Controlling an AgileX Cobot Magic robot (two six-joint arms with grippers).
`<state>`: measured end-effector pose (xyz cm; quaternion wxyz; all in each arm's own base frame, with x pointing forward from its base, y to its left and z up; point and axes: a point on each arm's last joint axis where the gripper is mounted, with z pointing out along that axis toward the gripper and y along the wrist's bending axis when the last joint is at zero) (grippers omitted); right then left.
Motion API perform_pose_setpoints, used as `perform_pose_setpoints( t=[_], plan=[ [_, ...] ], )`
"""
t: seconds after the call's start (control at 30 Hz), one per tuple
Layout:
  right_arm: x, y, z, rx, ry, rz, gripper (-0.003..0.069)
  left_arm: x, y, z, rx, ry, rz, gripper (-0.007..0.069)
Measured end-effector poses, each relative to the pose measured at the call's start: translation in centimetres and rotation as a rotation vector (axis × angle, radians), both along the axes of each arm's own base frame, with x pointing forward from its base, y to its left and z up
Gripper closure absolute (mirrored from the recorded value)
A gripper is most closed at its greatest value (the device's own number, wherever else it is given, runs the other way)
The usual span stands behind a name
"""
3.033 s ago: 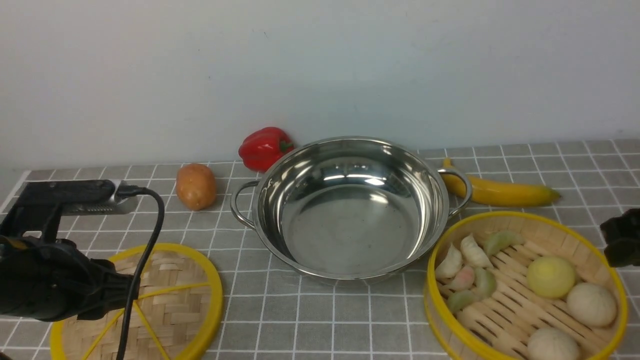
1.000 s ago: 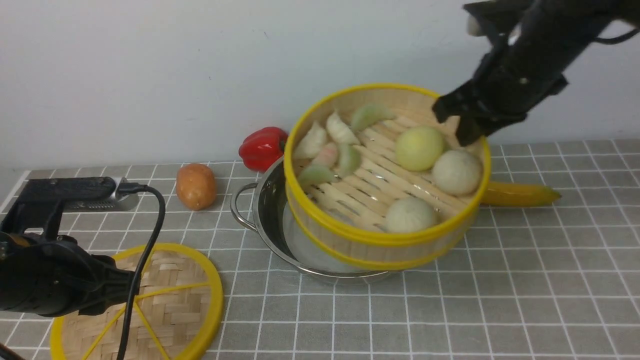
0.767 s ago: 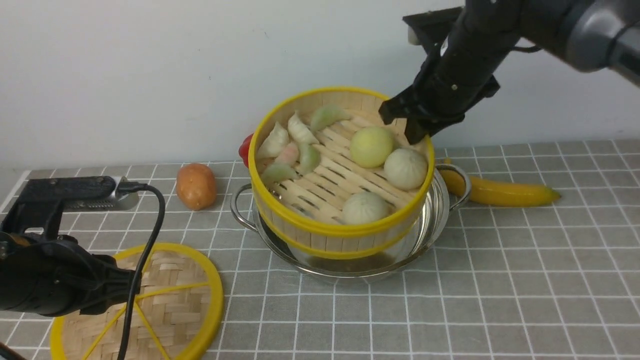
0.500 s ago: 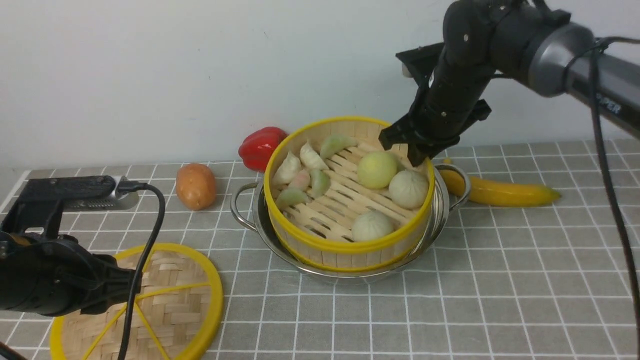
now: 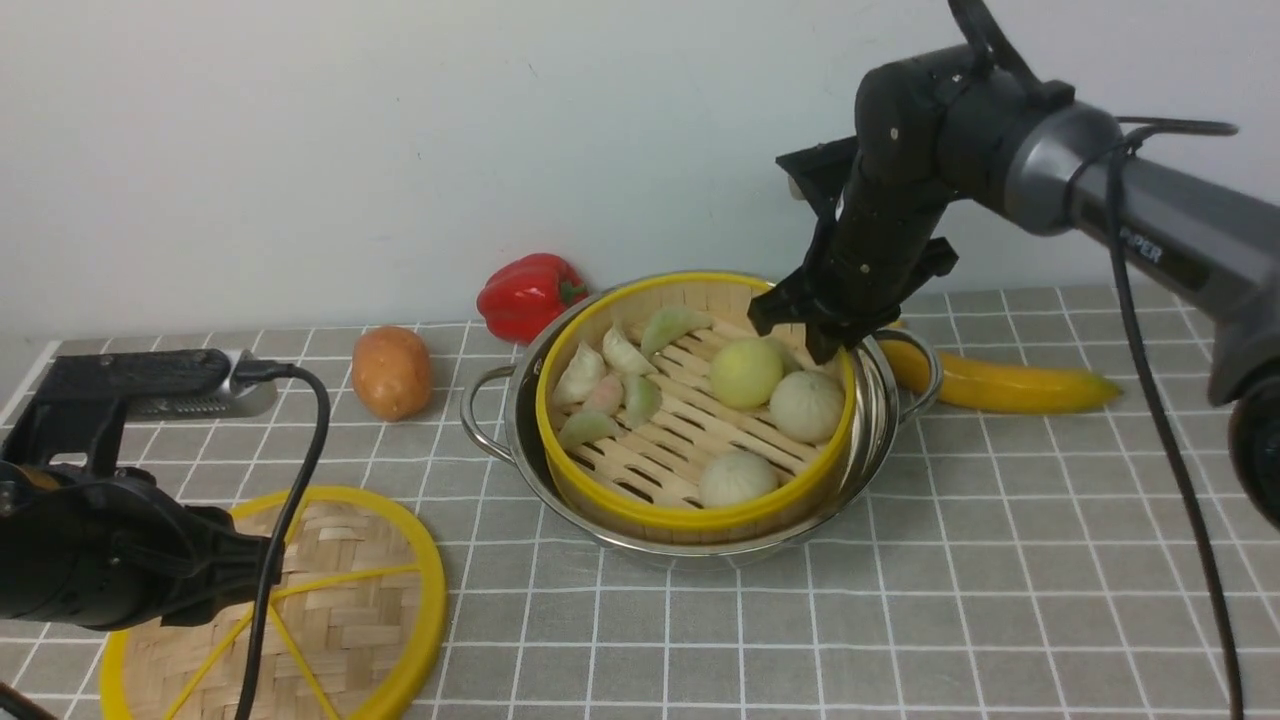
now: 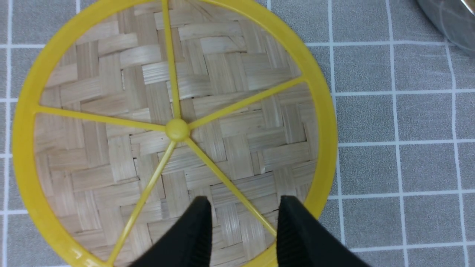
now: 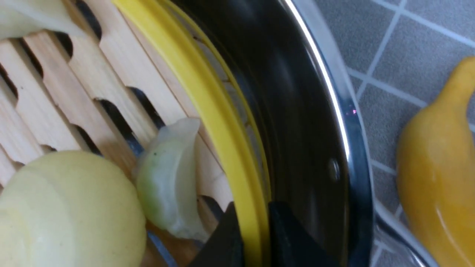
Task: Place the steamer in the pot on the grey tablecloth, and put the lid on the steamer.
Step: 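Place the bamboo steamer basket of food into the steel pot with the right gripper, then grasp the bamboo steamer lid lying on the table by its centre knob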
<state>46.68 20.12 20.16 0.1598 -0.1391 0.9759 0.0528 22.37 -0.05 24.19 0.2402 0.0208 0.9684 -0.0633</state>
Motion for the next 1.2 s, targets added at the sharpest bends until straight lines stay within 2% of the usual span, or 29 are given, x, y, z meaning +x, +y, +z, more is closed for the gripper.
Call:
perform_pose_setpoints(
  t=[0.4, 0.53, 0.57, 0.63, 0.8, 0.93, 1.13, 1.2],
  plan=[
    [0.4, -0.1, -0.8, -0.009, -0.001, -0.004, 0.0574, 0.0, 0.0, 0.0, 0.0, 0.0, 0.0, 0.0382],
    [0.3, -0.2, -0.9, -0.023, 0.007, -0.003, 0.0491, 0.0, 0.0, 0.0, -0.002, 0.0, 0.001, 0.0382],
    [0.3, -0.2, -0.9, -0.024, 0.009, -0.003, 0.0491, 0.0, 0.0, 0.0, -0.002, 0.0, 0.001, 0.0382],
    [0.3, -0.2, -0.6, -0.023, 0.011, -0.004, 0.0414, 0.0, 0.0, 0.0, -0.002, 0.0, 0.001, 0.0382],
    [0.5, -0.1, 0.4, -0.011, -0.016, -0.004, 0.0324, 0.0, 0.0, 0.0, -0.001, -0.006, 0.002, 0.0382],
    [1.1, 0.1, 3.2, 0.02, -0.106, -0.004, 0.0262, 0.3, 0.1, 0.1, 0.003, -0.03, 0.009, 0.0382],
    [0.7, -0.2, 7.9, 0.05, -0.218, -0.006, 0.0251, 0.6, 0.1, 0.3, 0.005, -0.073, 0.022, 0.0382],
    [-0.4, -0.8, 11.3, 0.081, -0.277, -0.011, 0.0251, 0.8, 0.2, 0.4, 0.017, -0.091, 0.025, 0.0382]
  ],
)
